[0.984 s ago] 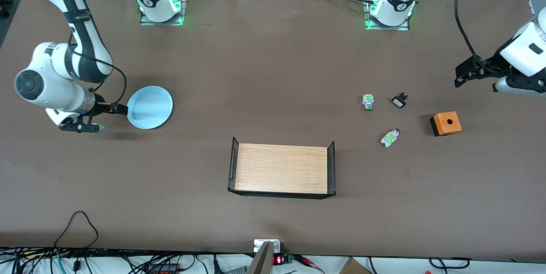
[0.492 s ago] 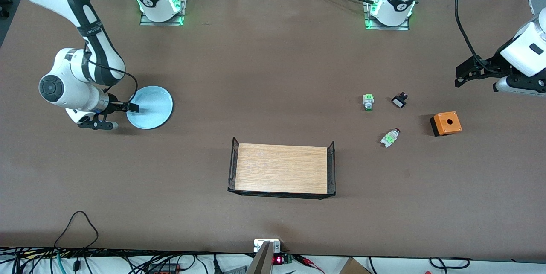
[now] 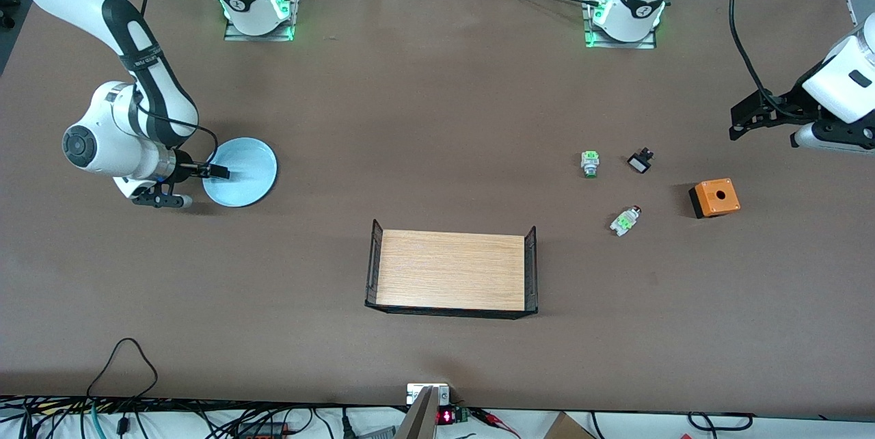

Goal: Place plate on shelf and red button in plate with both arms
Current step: 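Grasp the light blue plate's rim with the right gripper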

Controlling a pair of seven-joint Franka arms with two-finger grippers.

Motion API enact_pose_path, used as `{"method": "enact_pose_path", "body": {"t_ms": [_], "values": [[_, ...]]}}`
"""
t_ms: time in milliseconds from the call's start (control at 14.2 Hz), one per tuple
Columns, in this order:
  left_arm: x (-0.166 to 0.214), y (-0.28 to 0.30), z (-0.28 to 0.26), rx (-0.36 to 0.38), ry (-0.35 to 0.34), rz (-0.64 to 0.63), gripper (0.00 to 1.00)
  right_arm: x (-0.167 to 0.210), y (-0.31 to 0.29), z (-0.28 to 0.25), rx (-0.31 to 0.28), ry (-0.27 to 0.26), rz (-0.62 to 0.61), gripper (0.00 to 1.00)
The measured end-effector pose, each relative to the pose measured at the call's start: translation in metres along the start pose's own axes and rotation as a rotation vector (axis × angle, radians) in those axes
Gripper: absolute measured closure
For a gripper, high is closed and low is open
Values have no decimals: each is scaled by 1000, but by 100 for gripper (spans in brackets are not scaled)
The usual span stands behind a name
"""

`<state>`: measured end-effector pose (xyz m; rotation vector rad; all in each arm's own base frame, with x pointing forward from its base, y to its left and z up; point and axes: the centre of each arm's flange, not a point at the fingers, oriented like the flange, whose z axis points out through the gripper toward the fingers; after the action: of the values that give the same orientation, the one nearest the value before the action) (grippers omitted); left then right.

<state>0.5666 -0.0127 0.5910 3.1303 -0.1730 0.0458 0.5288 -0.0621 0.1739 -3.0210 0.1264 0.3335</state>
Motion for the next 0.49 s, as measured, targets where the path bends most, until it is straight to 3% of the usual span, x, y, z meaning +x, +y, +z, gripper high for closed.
{"method": "enact_pose_path", "body": {"t_ms": [141,492], "values": [[0,0,0,0,0,0,0,0,-4,1,2,-2,-7,10],[0,0,0,0,0,0,0,-2,-6,2,5,-20,-11,66]]}}
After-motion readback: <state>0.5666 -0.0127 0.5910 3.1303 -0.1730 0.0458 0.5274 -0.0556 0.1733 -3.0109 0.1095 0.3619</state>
